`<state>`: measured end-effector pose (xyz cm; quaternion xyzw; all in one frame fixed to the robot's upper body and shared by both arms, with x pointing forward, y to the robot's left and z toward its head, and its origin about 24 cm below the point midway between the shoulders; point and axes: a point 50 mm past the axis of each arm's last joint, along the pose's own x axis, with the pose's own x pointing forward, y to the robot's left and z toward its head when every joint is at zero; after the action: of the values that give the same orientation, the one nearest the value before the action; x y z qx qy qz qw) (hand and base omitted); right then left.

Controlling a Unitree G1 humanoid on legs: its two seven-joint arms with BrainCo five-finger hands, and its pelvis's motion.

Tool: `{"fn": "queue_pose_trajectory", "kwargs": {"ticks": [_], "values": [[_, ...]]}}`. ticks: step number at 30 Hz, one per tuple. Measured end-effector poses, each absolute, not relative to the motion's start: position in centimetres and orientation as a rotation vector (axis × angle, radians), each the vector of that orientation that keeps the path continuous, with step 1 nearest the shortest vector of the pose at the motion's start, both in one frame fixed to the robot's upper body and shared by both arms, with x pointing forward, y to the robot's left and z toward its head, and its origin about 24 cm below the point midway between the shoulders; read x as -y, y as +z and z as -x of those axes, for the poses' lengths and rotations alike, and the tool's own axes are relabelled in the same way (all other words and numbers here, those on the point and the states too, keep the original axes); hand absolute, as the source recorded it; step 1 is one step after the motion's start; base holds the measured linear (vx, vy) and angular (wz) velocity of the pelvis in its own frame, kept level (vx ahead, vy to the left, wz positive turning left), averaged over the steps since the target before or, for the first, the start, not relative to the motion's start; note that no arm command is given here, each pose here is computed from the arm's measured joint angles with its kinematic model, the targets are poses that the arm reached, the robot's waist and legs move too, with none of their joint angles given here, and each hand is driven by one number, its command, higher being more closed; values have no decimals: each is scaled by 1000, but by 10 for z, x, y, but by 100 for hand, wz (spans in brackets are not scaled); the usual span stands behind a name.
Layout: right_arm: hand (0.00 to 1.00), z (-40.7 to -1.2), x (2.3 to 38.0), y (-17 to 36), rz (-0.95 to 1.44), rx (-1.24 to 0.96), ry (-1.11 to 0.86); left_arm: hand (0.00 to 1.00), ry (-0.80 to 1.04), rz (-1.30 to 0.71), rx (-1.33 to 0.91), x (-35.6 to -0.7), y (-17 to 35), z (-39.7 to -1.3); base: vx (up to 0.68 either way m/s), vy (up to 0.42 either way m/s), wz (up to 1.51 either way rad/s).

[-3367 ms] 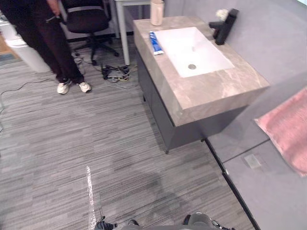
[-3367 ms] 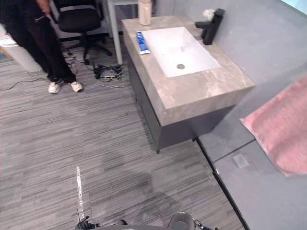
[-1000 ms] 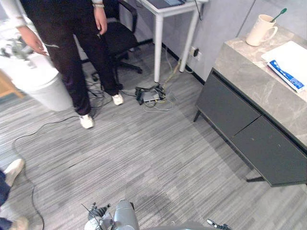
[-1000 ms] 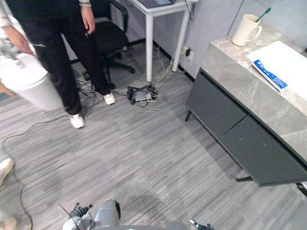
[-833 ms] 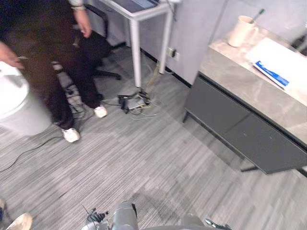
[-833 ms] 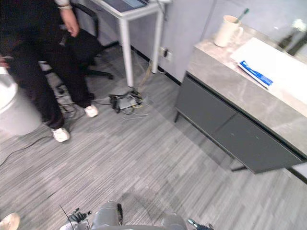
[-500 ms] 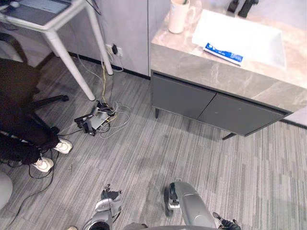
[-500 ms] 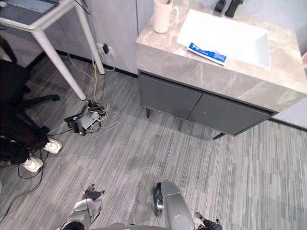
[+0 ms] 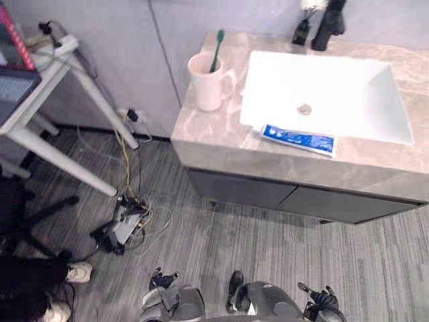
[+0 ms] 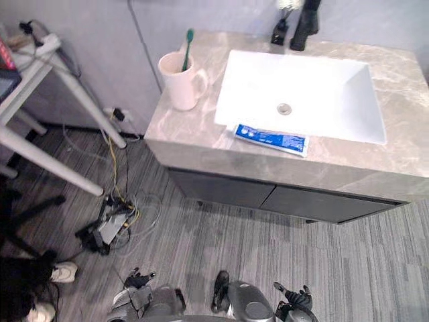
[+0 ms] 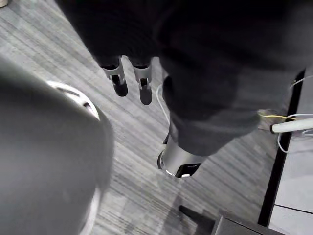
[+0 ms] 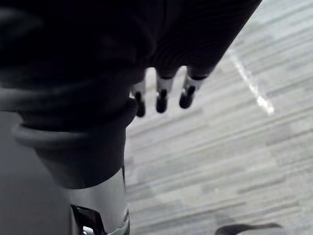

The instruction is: Organize washtable

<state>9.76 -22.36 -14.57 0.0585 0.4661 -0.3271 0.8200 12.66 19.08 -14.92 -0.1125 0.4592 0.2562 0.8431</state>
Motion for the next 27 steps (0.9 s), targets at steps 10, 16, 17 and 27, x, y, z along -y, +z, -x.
{"fn": "queue_pose_trajectory", "kwargs": {"ticks": [10, 16, 17, 27], "values": [[0, -79, 207, -156, -99, -1093, -640, 0, 525, 174, -998, -199, -152, -117, 262, 197, -50], [0, -64, 203, -163, -117, -1169, -622, 0, 444, 115, -1055, -191, -158, -110, 162, 126, 7], [0, -64, 202, -164, -118, -1173, -621, 0, 438, 108, -1057, -192, -158, -109, 84, 18, 13], [0, -64, 212, -163, -70, -1181, -589, 0, 426, 103, -1107, -195, -162, -97, -21, -87, -38]]}}
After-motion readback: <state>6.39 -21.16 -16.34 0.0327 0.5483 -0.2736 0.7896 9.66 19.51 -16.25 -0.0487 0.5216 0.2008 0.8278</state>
